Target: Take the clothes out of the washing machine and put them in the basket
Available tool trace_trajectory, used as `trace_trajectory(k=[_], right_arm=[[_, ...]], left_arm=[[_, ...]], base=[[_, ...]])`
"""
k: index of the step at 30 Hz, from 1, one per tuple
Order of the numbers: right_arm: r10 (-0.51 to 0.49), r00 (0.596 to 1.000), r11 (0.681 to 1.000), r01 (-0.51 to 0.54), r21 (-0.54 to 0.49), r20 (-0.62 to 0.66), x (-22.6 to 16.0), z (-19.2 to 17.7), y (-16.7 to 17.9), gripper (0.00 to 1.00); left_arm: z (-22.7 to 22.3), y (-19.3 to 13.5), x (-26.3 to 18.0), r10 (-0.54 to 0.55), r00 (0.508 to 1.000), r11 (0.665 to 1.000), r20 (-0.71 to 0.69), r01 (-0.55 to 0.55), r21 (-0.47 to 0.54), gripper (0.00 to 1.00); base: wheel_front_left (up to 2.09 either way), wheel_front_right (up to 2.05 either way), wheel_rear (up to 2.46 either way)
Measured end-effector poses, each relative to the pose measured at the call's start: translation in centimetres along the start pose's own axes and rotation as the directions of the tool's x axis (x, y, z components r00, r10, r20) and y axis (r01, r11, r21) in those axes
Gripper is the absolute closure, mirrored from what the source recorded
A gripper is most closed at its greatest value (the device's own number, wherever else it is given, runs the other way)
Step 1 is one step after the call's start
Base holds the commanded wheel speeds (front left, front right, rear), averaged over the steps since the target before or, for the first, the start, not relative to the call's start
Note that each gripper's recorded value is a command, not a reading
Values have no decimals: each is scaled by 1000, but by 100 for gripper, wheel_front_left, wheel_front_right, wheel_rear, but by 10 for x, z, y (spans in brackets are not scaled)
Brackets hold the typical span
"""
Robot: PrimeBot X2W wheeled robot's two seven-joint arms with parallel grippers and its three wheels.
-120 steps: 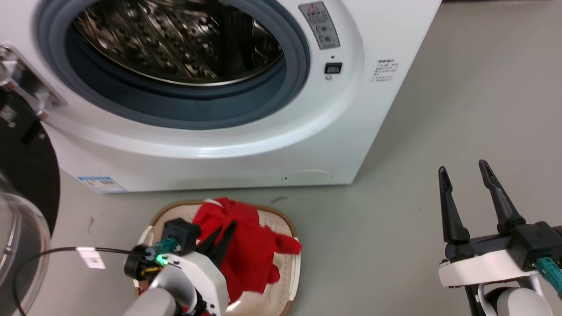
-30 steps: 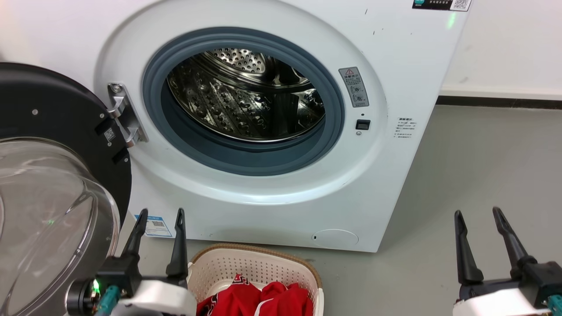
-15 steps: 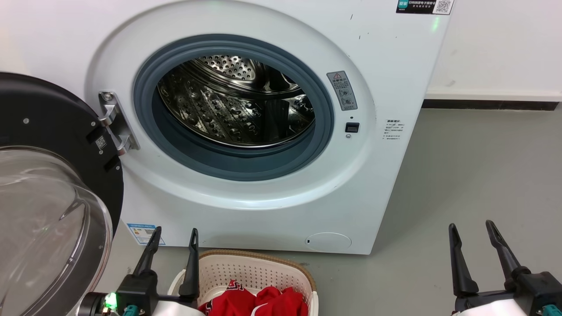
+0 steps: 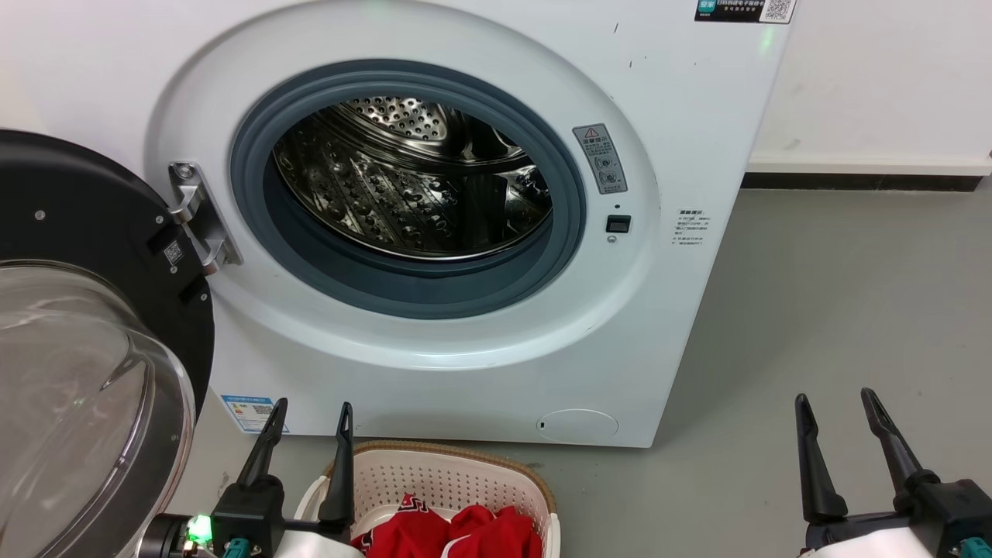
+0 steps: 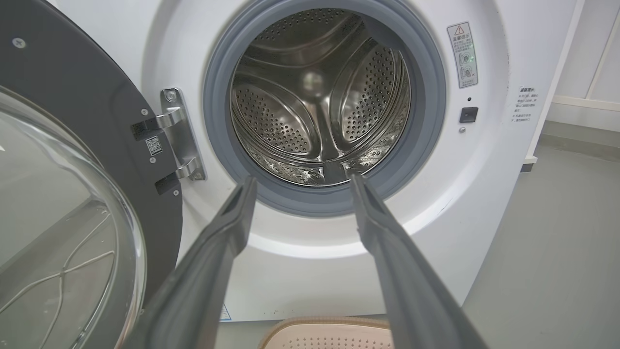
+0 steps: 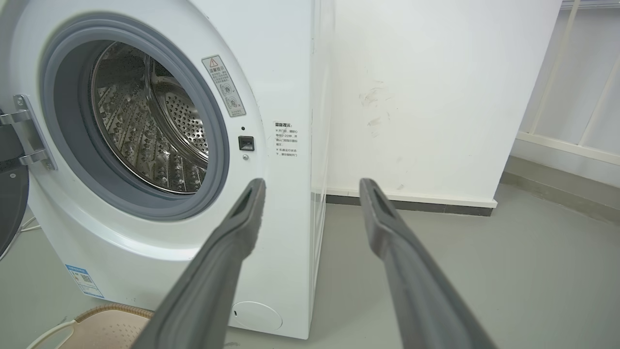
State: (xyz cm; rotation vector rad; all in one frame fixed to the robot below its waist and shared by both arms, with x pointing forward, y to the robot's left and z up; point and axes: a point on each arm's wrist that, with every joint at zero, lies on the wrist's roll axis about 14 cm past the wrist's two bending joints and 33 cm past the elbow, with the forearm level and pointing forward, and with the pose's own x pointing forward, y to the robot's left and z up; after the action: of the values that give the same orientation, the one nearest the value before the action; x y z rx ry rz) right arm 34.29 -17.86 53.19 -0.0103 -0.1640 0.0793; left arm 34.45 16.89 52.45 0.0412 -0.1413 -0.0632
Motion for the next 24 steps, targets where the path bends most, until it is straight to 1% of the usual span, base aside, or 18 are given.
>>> trace_trajectory(k=[10,11,16,20,24], right_arm=[[0,1000,1000,0,-1,-2,0,-1,0,0],[0,1000,1000,0,-1,-5,0,-1,0,100],[-1,998,1000,2,15,-60,-5,-18,1,100],[-21,997,995,28,98,-74,-6,-22,-1,100],[-40,995,982,56,182,-90,-6,-25,-4,100]], left_arm=[[1,-1,1,2,1000,1000,2,-2,15,0],[0,-1,1,1,1000,1000,-1,-1,16,100],[-21,0,-9,8,997,1000,-74,-7,5,100],[-28,5,-10,30,994,997,-108,-38,-74,100],[-31,9,-9,51,991,985,-127,-71,-154,100]], base=[[0,0,0],[0,0,0],[0,0,0],[0,0,0],[0,0,0]])
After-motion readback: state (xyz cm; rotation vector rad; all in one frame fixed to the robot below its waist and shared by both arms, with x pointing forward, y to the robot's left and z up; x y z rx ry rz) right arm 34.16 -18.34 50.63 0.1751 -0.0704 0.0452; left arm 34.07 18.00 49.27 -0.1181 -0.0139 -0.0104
